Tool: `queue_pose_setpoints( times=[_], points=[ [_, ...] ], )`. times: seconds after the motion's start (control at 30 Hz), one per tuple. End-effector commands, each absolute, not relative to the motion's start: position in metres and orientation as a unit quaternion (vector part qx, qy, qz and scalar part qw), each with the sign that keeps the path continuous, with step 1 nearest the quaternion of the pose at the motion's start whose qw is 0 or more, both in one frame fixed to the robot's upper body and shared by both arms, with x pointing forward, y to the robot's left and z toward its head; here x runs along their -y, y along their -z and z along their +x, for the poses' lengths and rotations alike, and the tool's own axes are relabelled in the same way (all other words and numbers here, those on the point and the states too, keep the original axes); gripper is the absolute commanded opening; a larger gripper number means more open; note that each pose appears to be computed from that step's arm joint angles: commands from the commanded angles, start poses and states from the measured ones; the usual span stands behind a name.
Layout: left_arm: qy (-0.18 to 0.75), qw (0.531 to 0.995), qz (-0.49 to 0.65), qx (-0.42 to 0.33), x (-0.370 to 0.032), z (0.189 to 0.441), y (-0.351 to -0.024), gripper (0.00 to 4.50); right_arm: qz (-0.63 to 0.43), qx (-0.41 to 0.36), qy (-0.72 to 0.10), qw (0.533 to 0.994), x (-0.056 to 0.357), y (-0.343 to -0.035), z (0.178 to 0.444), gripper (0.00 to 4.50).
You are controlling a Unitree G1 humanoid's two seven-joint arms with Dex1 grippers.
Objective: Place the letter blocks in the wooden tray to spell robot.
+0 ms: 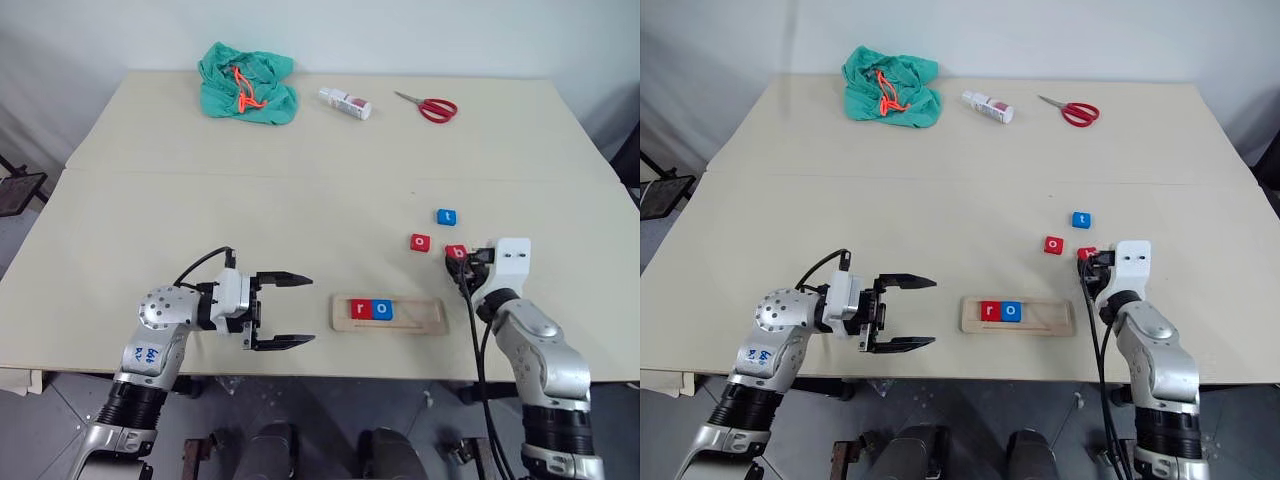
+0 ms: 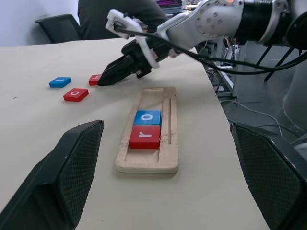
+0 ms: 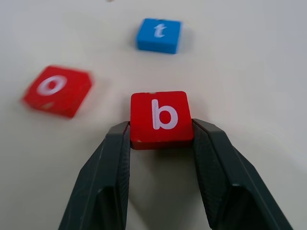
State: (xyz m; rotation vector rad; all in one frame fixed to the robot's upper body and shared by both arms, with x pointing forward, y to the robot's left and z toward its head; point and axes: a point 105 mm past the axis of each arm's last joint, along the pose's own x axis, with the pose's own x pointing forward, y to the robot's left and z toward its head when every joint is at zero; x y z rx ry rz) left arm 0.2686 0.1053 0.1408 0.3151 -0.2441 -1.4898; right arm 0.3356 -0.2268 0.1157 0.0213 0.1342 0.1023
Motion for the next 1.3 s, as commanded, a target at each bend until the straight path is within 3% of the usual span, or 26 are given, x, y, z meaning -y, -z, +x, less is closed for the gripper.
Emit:
queue_pose_setpoints(
  times=[0.03,0.4,0.8,0.83,1.07,1.2,1.3],
  points=[
    [0.678,0.711,0.135,0.132,-0.109,0.268,-0.150,4.50,-0.001,-0.028,-0.062,0.998,0.229,-0.143,0.312,1.46],
    [0.682,0.713,0.113,0.119,-0.127,0.277,-0.150,4.50,0.000,-0.086,-0.018,0.996,0.231,-0.115,0.240,1.46],
    [0.699,0.693,0.129,0.119,-0.128,0.280,-0.145,4.50,0.030,-0.101,-0.005,0.994,0.232,-0.102,0.235,1.46],
    [0.698,0.694,0.129,0.120,-0.128,0.280,-0.146,4.50,0.033,-0.099,-0.008,0.994,0.230,-0.102,0.235,2.18],
    [0.697,0.694,0.133,0.127,-0.126,0.283,-0.148,4.50,0.042,-0.095,-0.049,0.993,0.227,-0.102,0.231,4.47],
    [0.696,0.694,0.132,0.129,-0.125,0.284,-0.148,4.50,0.019,-0.096,-0.097,0.990,0.229,-0.106,0.228,4.47],
    [0.698,0.693,0.130,0.129,-0.123,0.285,-0.147,4.50,-0.031,-0.105,-0.187,0.976,0.233,-0.109,0.226,4.47]
  ],
)
